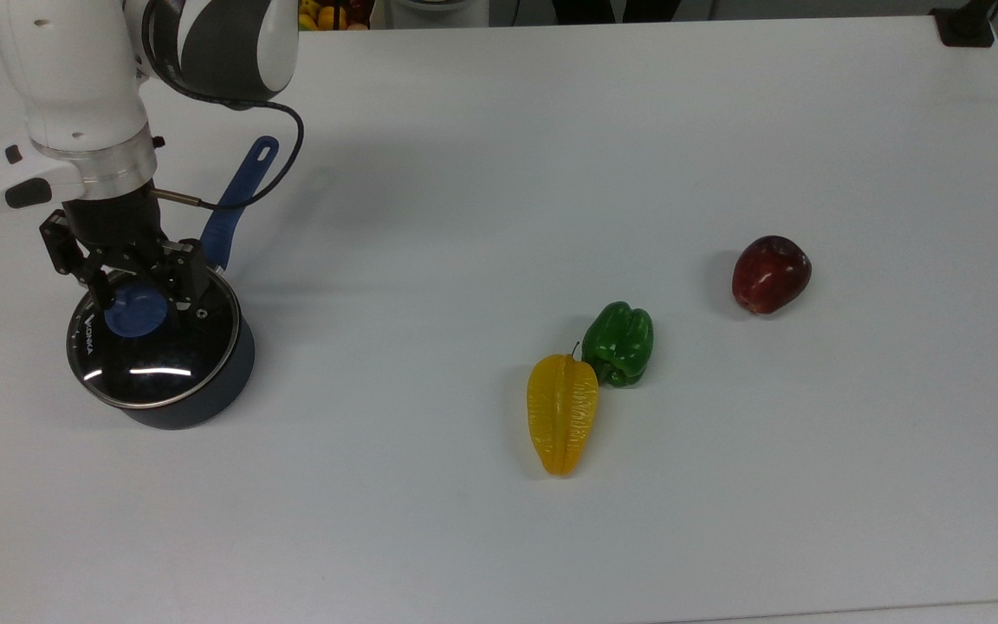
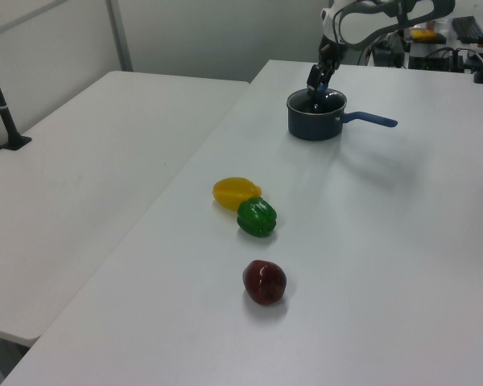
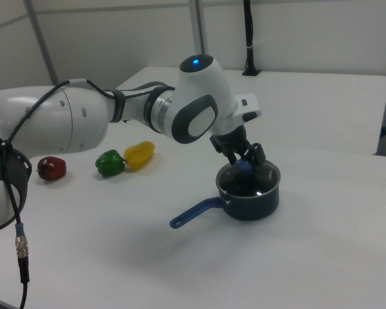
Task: Open lid
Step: 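Close the gripper on the blue knob of the glass lid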
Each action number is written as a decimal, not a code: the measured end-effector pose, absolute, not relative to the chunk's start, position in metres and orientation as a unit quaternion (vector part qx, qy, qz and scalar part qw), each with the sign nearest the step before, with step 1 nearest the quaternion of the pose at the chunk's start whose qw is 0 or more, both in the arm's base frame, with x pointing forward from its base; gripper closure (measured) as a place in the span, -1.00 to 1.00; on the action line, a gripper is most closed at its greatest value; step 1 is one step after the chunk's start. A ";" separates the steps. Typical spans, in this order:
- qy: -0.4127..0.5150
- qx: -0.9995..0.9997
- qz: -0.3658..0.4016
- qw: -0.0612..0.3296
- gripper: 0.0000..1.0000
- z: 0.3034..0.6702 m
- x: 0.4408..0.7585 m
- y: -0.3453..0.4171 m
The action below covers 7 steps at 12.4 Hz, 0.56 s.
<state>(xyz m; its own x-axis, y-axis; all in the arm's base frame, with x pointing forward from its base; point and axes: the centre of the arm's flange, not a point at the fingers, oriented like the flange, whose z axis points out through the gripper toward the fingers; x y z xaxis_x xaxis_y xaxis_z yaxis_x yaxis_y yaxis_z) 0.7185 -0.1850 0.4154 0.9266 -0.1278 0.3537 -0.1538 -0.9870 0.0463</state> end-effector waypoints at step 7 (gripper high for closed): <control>-0.075 0.980 0.179 0.038 -0.57 0.417 0.718 -0.189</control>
<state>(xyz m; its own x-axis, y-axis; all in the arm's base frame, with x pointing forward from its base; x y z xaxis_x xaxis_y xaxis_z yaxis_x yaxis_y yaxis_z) 0.7177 -0.1893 0.4167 0.9249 -0.1334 0.3560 -0.1603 -0.9860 0.0468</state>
